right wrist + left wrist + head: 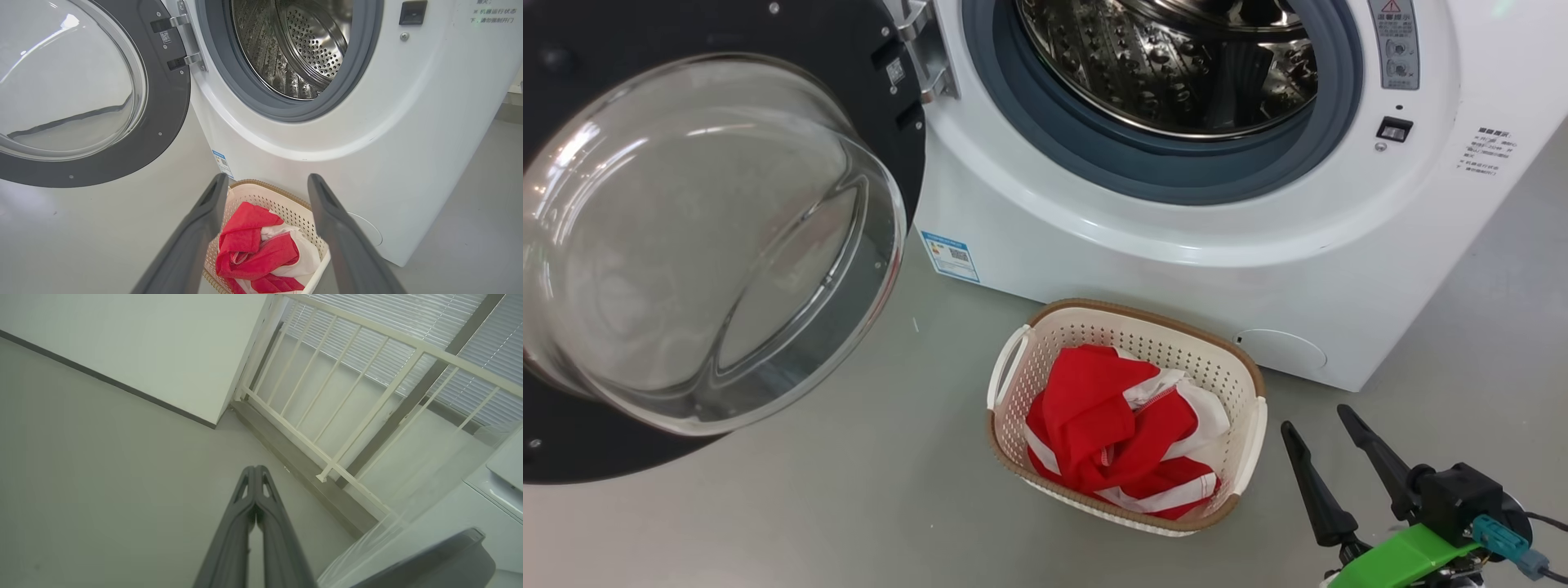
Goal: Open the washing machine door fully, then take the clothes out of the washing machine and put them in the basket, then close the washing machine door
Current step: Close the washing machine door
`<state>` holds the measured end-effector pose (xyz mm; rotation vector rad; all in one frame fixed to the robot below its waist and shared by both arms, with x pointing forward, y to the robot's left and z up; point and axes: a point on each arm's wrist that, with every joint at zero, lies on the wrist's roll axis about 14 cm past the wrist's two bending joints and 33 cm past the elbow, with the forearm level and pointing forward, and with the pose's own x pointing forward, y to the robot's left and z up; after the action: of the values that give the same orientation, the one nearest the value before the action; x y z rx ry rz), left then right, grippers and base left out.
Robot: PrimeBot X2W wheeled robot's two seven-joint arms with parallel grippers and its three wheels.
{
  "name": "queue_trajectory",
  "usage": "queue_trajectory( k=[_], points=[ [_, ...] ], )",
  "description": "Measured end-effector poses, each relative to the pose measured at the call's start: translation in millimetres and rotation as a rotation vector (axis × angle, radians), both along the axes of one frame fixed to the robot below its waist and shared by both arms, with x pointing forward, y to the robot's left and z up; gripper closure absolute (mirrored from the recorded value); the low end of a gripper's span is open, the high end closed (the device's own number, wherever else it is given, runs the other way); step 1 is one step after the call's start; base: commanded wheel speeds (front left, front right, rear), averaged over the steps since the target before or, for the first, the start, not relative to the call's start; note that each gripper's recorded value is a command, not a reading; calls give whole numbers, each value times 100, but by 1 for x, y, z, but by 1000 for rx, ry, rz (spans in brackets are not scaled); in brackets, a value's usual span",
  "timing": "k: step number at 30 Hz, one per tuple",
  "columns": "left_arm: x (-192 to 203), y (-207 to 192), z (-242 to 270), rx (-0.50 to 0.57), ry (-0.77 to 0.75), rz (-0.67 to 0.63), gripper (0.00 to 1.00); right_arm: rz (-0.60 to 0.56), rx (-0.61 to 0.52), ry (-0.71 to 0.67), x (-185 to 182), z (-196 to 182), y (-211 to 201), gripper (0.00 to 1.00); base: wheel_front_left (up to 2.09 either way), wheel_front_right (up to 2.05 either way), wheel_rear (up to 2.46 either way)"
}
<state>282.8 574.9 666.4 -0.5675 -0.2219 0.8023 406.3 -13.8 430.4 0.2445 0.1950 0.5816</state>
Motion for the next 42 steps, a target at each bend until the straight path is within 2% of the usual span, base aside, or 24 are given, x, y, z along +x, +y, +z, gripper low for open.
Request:
queue_trajectory(
  k=[5,8,17,26,33,42],
  points=[
    [10,-10,-25,-225,55,-109,100,6,7,-10,4,3,4,0,0,0,0],
    [14,-21,-41,-323,115,-184,100,8,7,-10,4,3,4,0,0,0,0],
    [21,-49,-60,-475,189,-335,100,11,10,-8,5,2,6,0,0,0,0],
    [18,-66,-56,-487,233,-457,100,8,11,-18,5,6,6,0,0,0,0],
    [8,-81,-55,-455,295,-545,100,3,15,-26,4,10,6,0,0,0,0],
    [6,-124,-57,-405,353,-733,100,-14,24,-34,1,15,3,0,0,0,0]
  ],
)
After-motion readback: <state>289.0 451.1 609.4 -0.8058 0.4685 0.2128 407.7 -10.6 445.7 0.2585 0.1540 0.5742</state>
